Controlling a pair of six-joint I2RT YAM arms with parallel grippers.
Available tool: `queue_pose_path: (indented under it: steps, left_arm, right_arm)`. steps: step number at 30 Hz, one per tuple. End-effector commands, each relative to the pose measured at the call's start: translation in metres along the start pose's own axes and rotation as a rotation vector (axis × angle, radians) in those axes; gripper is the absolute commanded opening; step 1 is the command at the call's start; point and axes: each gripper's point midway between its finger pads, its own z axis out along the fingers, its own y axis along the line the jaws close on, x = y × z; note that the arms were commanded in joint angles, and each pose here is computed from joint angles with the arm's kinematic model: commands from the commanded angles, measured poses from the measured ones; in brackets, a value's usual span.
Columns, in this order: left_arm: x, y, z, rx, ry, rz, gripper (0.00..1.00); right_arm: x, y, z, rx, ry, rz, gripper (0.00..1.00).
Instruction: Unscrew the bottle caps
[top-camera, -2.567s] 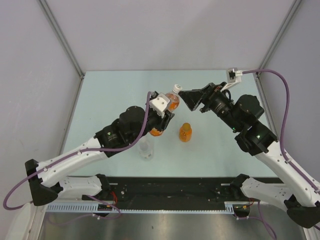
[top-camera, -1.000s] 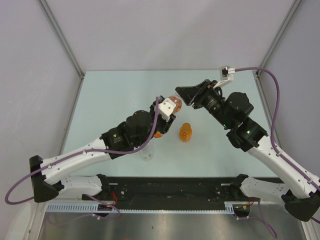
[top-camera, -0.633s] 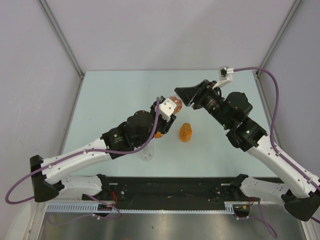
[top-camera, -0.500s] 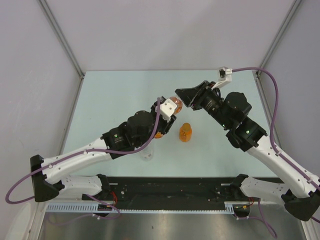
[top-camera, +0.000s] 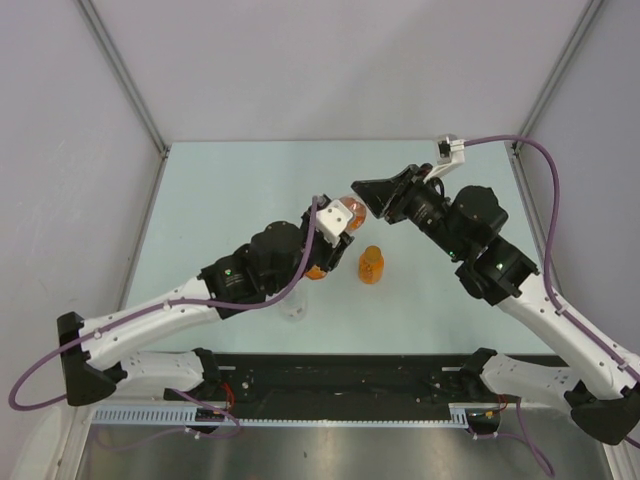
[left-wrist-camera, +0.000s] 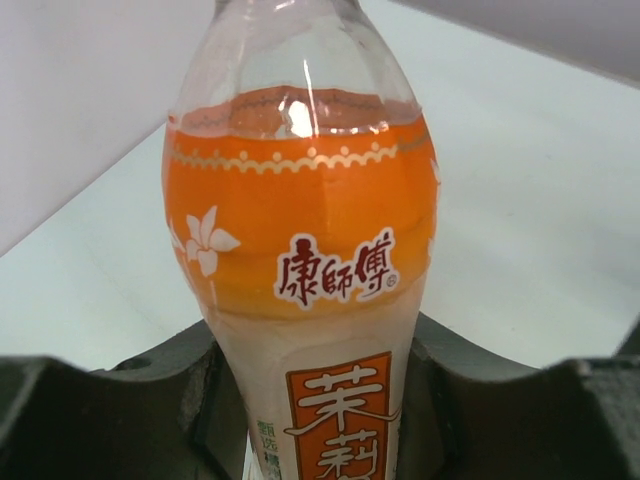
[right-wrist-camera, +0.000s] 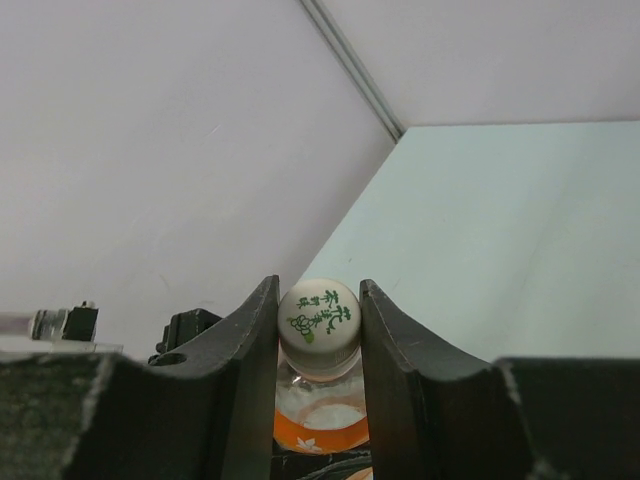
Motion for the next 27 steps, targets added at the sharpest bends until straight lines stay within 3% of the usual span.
queue_pose_path:
  steps: [1,7,13,15,20,27]
  left_arm:
    - [-0.055,-0.044,-0.033,0.301,-0.221,-0.016,0.0]
    - [-0.083,-0.087,-0.081,0.69,-0.31,-0.074,0.0]
    - [-0.101,-0.097,-0.121,0.971,-0.336,-0.154,0.0]
    - [-0.111,-0.092,-0.128,1.01,-0.368,-0.154,0.0]
    - [-0.11,-0.096,-0.148,1.226,-0.33,-0.18,0.0]
    - [-0.108,-0.102,-0.159,1.395,-0.279,-0.203,0.0]
  right_arm:
    - [-0.012,0.029,-0.015,-0.144,-0.007,-0.115,0.0]
    - [-0.007,0.061,-0.036,-0.368,0.044,-0.203,0.0]
    - [0.002,0.094,-0.07,-0.627,0.103,-0.266,0.0]
    - [0.007,0.103,-0.081,-0.71,0.137,-0.285,0.0]
    - [0.02,0.115,-0.105,-0.865,0.217,-0.323,0.0]
    - [0.03,0.12,-0.129,-1.004,0.281,-0.375,0.0]
